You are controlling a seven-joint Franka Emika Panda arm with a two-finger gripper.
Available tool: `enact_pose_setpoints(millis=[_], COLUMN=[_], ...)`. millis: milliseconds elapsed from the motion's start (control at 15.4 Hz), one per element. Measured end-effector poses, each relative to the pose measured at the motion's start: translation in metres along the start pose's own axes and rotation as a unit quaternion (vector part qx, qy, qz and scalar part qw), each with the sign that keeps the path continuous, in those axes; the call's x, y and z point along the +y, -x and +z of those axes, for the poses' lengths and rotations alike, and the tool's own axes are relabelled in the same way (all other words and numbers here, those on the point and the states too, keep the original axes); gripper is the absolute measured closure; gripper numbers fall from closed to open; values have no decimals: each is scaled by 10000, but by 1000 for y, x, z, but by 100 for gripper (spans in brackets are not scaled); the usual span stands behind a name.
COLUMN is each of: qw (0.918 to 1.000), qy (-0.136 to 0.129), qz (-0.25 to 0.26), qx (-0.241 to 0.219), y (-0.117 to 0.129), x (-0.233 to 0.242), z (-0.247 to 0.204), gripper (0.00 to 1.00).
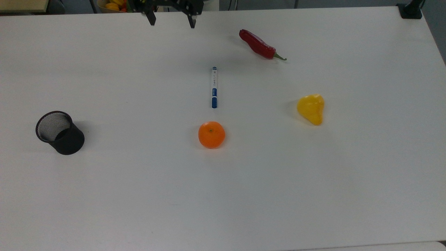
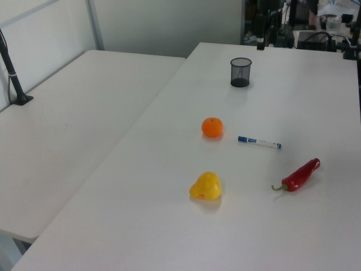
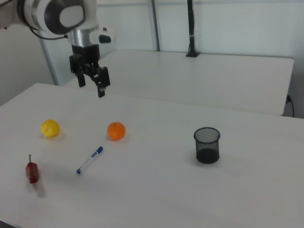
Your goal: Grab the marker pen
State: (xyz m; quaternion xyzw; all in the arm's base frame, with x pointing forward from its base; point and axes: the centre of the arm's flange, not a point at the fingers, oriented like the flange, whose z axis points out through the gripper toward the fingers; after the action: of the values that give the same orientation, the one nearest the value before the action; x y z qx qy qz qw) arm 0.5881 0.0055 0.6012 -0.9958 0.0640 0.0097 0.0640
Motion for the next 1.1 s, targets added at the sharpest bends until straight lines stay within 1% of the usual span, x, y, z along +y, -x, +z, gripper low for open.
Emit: enact_pose_setpoints(millis=[130,259,584,714,843,1038,1103], qw=[9999,9999,9999,9989,9967,9948,9945], qy=[-10,-14,-16,-40,-39,-15,32], qz=[81,74,-51,-242,-564,-821,-864], qx=[101,140,156,400,581,597,594], y=[11,19,20,14,9,8,8], x=[0,-2,-10,-11,-10,-8,-7], z=[-24,-34,-32,-35,-34,-32,-31], gripper=[0,0,0,0,0,0,0])
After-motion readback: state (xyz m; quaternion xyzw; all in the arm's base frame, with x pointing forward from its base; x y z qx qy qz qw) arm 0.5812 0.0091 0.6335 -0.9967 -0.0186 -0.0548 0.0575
